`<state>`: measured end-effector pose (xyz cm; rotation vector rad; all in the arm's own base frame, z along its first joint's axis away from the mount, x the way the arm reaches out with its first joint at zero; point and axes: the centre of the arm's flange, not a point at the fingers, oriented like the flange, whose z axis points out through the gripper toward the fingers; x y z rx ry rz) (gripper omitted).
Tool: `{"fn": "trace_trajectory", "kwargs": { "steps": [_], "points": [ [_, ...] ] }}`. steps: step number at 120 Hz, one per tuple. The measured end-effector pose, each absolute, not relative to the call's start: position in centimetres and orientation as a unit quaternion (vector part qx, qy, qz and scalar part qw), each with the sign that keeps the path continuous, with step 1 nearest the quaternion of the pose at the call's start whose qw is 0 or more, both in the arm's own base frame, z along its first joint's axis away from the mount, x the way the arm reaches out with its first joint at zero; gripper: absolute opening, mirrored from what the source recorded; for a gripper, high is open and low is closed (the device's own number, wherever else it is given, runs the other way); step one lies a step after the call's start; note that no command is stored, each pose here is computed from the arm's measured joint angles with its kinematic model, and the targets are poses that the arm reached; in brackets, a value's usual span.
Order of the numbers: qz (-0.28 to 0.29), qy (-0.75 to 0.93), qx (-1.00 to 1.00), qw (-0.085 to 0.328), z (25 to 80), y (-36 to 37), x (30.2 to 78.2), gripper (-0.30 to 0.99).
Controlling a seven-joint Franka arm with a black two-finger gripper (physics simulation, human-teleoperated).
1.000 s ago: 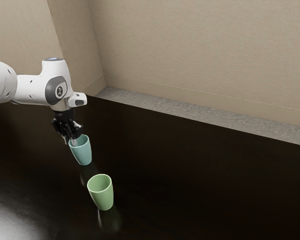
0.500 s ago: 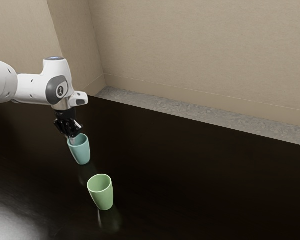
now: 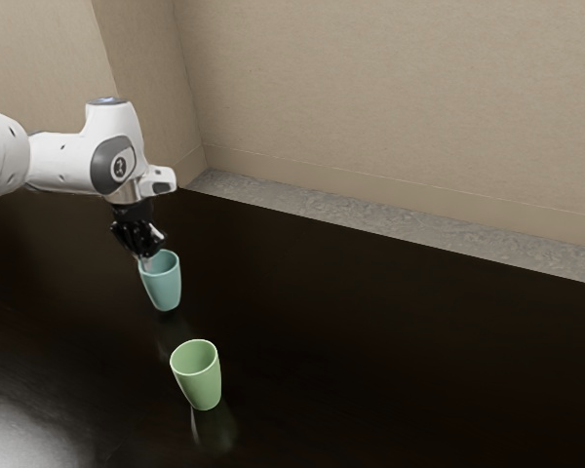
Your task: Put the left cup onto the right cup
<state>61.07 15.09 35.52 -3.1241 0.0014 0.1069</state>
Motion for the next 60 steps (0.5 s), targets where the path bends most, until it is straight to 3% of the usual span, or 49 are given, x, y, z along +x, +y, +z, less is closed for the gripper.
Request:
{"fn": "trace_trajectory", "kwargs": {
  "steps": [41,60],
  "points": [
    [-0.002,0.029,-1.0,0.0,44.8,9.0,60.0,-0.09],
    [0.007,0.026,-1.0,-0.01,45.8,7.3,58.0,-0.09]
  ]
}}
